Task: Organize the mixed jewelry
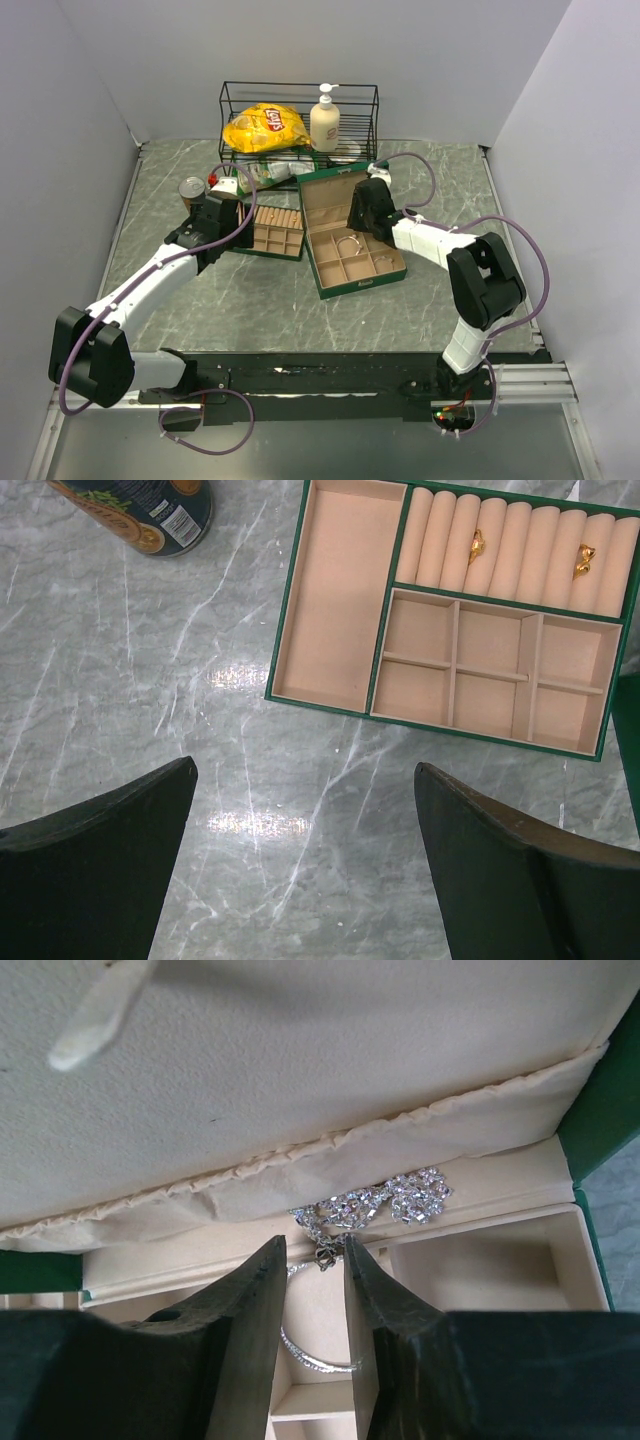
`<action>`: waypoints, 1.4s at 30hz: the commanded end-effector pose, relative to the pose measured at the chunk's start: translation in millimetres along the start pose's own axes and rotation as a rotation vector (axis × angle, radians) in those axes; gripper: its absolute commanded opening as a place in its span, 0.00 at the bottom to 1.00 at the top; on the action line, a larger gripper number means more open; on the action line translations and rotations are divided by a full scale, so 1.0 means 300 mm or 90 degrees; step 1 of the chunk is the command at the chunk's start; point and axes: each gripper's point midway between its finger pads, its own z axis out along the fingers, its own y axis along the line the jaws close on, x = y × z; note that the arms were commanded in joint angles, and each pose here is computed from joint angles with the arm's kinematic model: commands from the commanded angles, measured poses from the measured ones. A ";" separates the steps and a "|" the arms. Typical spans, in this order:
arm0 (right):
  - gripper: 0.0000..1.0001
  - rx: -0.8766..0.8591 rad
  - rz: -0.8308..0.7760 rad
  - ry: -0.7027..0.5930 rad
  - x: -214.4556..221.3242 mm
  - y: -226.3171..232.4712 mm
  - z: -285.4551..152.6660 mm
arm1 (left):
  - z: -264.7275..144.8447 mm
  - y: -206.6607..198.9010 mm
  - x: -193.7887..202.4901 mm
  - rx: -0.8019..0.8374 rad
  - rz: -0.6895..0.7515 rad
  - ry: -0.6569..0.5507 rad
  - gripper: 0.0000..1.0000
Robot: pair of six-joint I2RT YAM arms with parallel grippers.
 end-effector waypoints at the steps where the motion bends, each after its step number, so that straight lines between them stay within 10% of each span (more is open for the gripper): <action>1: 0.35 0.004 0.014 -0.039 -0.045 0.013 0.004 | -0.002 -0.012 -0.036 0.005 -0.001 -0.014 0.96; 42: 0.10 0.065 -0.062 -0.030 0.022 0.009 0.006 | -0.003 -0.011 -0.035 0.005 0.001 -0.012 0.96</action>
